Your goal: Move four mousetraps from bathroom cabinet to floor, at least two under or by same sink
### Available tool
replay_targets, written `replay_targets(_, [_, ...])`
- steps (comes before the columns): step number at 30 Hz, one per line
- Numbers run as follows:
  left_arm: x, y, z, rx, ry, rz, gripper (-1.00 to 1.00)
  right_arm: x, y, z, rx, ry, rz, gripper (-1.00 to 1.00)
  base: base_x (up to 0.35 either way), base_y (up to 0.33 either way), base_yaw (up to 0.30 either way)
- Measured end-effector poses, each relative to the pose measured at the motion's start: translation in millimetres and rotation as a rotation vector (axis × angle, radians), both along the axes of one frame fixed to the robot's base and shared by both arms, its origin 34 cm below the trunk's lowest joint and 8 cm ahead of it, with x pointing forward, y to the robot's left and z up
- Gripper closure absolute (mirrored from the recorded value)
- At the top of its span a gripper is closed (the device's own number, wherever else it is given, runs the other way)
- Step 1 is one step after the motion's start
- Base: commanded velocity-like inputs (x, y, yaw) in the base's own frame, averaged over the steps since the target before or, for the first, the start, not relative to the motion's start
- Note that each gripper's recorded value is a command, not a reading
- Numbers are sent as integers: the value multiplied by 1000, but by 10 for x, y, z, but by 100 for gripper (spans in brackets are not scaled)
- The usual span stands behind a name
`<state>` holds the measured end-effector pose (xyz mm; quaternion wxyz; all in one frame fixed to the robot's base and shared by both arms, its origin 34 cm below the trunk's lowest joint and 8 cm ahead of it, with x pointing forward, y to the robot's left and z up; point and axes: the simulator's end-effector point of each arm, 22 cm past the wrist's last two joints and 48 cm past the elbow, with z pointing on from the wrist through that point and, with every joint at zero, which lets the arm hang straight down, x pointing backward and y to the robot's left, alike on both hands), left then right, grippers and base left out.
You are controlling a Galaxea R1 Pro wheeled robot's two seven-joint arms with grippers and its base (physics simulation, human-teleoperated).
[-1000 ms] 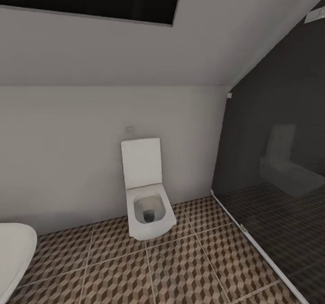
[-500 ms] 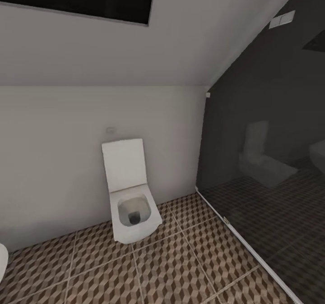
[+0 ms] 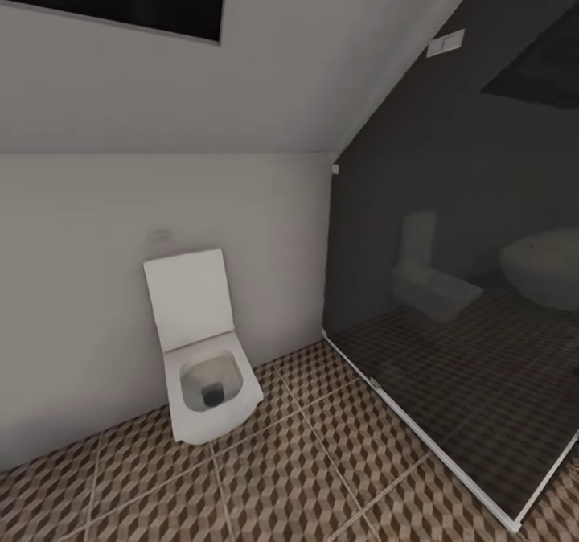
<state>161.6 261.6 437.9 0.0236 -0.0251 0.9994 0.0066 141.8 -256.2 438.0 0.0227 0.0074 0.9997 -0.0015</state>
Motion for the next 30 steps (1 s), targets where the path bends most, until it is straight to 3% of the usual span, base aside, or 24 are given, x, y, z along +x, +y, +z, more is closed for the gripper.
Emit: replay_targets(30, [0,0,0,0,0,-1,-100,1,0,0,0,0,1,-100,0,0,-251])
